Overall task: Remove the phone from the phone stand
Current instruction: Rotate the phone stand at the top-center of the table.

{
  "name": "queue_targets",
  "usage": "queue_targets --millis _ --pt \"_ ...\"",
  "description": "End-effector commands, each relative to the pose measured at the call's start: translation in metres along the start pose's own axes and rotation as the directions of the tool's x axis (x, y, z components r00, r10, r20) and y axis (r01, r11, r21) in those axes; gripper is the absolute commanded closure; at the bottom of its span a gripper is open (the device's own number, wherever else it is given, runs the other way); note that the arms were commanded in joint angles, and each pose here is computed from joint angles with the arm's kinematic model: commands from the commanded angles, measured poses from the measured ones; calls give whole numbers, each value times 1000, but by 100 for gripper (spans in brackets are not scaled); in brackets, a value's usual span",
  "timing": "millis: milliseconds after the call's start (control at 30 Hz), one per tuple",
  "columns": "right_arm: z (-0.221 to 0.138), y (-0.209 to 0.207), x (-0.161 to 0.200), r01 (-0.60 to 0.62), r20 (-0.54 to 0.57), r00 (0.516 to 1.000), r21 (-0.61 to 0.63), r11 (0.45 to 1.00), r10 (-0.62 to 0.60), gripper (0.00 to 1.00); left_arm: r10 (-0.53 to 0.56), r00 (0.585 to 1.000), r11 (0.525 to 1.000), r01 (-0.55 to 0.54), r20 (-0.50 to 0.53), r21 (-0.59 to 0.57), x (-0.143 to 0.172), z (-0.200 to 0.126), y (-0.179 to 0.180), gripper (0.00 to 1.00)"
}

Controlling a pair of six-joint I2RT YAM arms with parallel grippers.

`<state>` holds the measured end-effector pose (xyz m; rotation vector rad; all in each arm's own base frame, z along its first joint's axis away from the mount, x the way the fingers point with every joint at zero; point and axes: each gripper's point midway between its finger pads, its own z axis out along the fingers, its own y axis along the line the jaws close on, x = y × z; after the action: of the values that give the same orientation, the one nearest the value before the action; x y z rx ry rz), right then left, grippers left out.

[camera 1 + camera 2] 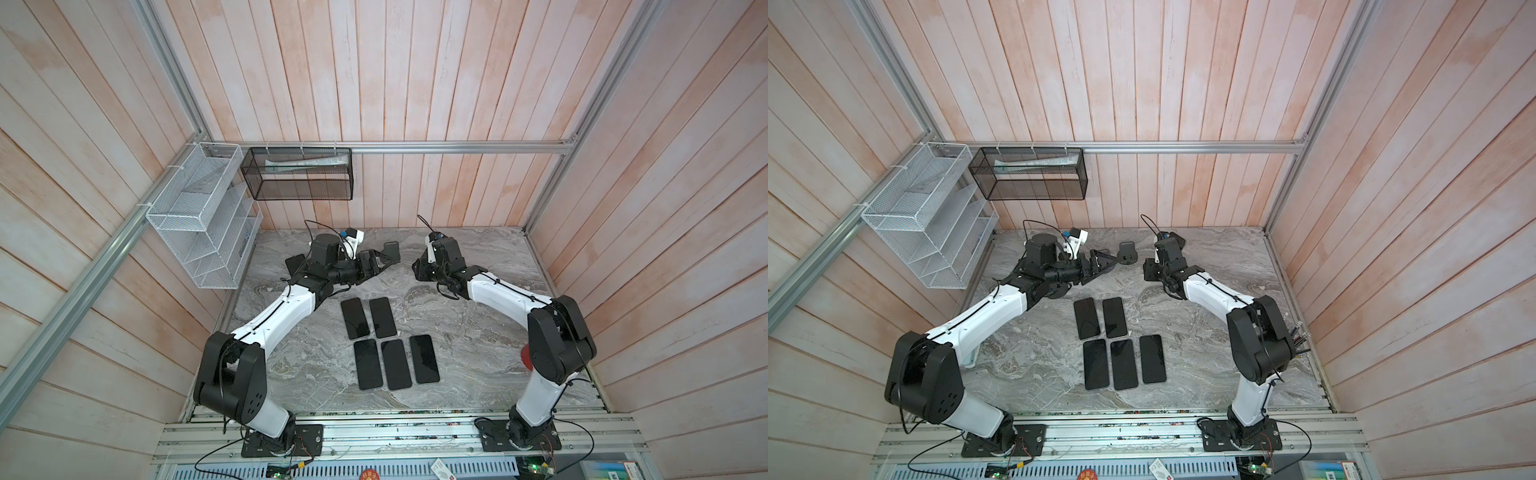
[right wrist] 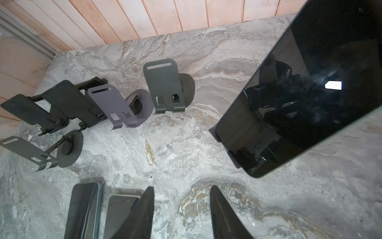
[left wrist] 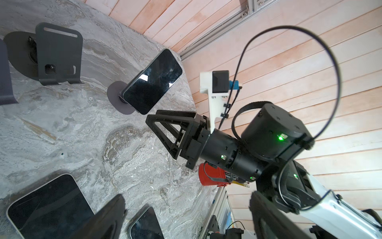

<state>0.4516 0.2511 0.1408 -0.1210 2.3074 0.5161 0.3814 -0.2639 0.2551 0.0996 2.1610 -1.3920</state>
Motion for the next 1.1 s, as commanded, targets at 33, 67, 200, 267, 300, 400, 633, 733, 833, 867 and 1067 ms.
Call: queue_targets --millis 33,67,200,267,300,400,633,733,833,867,1067 --pt "15 2 10 22 -76 997 -29 999 -24 55 26 999 1000 -26 18 7 -10 -2 -5 5" --pt "18 1 10 24 -80 996 -25 999 -26 55 26 999 1000 -26 21 5 -11 -3 -4 5" --pt "31 -6 13 51 -85 995 27 998 -48 55 9 1000 1000 -9 21 23 -13 -5 -4 4" --pt "36 -9 16 72 -73 995 60 996 -68 55 1 1000 999 -2 19 32 -12 -4 -4 5" --pt "39 -11 17 77 -69 995 77 994 -72 55 1 1000 999 -1 18 32 -12 -4 -4 5" --pt "45 -19 18 82 -63 995 119 989 -75 54 -2 1000 1000 2 18 28 -12 -4 -2 5" --pt "59 -29 22 81 -67 995 161 984 -71 53 -4 1000 1000 4 17 31 -12 -3 -2 5" --pt "60 -29 24 78 -67 995 164 983 -68 53 -2 1000 1000 1 18 29 -12 -4 -2 5" --pt "60 -31 24 78 -66 996 173 982 -68 53 -4 1000 1000 3 16 29 -12 -3 -2 5" --pt "60 -32 23 80 -67 995 176 981 -69 53 -5 1000 1000 5 15 30 -12 -3 -2 5" --pt "60 -36 25 91 -72 994 196 976 -78 52 -1 1000 1000 0 21 25 -13 -5 -2 5"
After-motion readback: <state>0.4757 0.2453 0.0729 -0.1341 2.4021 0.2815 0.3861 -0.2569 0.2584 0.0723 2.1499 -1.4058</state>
